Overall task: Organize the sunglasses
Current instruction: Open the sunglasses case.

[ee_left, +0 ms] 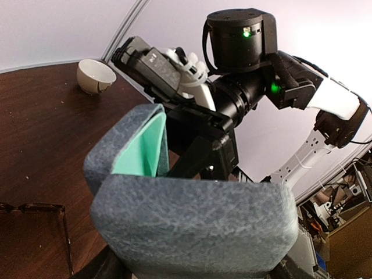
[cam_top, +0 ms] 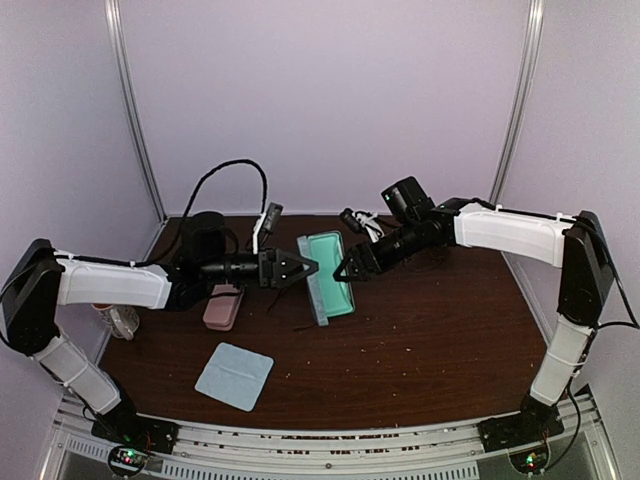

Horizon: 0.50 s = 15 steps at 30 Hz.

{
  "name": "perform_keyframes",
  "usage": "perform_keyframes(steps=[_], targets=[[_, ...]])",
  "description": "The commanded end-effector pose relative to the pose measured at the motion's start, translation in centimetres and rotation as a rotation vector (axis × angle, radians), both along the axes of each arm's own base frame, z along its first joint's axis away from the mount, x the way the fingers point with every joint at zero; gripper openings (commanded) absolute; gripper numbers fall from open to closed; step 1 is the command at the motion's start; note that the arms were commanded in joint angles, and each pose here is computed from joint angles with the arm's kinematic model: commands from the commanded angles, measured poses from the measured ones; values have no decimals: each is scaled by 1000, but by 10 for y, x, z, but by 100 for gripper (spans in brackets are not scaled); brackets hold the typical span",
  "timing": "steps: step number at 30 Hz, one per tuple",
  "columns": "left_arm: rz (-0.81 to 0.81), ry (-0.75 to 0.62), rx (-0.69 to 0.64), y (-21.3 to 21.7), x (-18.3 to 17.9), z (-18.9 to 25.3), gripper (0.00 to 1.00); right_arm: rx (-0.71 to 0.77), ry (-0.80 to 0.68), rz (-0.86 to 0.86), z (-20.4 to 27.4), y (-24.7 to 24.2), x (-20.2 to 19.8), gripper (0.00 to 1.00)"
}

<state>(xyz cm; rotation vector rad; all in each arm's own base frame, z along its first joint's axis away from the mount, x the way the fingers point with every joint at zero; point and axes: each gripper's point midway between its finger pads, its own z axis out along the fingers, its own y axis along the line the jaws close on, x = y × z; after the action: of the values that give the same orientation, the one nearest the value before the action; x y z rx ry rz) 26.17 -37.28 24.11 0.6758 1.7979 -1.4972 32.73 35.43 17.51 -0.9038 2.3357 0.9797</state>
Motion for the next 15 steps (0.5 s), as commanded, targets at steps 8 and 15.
perform_keyframes(steps=[8, 15], targets=[[-135, -138, -65, -22, -17, 34, 0, -44, -30, -82, 3, -26, 8, 79], [-87, -85, 50, -31, 3, 7, 0, 27, -20, -102, 27, -24, 3, 77]])
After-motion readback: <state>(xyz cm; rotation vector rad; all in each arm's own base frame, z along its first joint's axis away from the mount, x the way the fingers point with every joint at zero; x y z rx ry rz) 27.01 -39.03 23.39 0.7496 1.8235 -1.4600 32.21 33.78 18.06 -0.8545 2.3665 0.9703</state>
